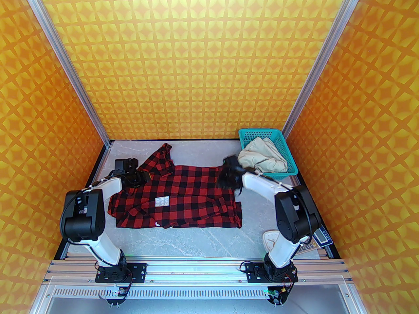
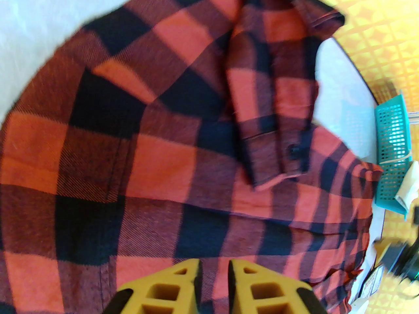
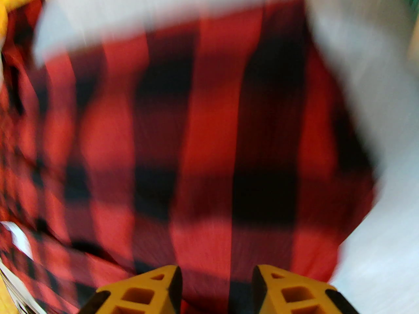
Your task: Fold and stack the mixed laundry pile
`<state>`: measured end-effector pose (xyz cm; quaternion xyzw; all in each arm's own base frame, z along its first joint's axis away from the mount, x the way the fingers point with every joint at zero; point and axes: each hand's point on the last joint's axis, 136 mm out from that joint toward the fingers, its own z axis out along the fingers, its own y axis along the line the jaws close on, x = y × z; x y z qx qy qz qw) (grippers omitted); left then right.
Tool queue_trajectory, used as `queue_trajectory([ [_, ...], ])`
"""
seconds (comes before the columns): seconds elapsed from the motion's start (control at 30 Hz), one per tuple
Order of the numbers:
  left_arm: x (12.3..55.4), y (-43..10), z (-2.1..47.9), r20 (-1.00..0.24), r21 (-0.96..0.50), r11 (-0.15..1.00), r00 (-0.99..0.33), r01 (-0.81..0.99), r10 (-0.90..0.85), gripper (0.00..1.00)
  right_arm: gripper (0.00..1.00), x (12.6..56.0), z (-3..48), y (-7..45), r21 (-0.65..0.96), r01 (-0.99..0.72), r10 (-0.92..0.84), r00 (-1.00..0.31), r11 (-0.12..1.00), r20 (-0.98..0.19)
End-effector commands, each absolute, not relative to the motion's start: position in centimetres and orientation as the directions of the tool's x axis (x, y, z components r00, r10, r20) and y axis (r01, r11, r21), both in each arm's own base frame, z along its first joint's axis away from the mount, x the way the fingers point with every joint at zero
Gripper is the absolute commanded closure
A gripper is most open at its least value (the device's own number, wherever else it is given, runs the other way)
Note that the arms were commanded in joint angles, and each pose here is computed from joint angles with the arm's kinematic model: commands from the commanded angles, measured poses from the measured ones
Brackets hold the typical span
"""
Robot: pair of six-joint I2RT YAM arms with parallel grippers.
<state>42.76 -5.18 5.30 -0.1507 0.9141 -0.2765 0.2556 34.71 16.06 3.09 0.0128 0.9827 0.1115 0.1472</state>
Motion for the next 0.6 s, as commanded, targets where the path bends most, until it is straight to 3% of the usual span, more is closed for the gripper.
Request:
queue_trajectory([
  [0.0, 42.8, -4.1, 2.8, -0.339, -0.592, 0.781, -0.818, -0.199, -0.465, 0.83, 0.60, 32.7, 1.6, 15.8, 0.252, 0.053, 0.116, -0.964, 0.966, -0.240],
  [0.2, 40.6, -0.1, 1.3, -0.293, -0.563, 0.756, -0.776, -0.332, -0.559, 0.86, 0.60, 29.5, -0.6, 12.9, 0.133, 0.101, 0.126, -0.973, 0.986, -0.195],
  [0.37, 39.0, 1.5, 2.2, -0.299, -0.548, 0.761, -0.769, -0.347, -0.565, 0.86, 0.58, 28.6, 0.1, 13.7, 0.081, 0.044, 0.059, -0.980, 0.996, -0.191],
  [0.57, 41.2, -0.1, 7.0, -0.383, -0.616, 0.762, -0.769, -0.201, -0.512, 0.73, 0.53, 32.1, 3.6, 15.0, 0.044, -0.027, -0.015, -0.964, 0.999, -0.266],
])
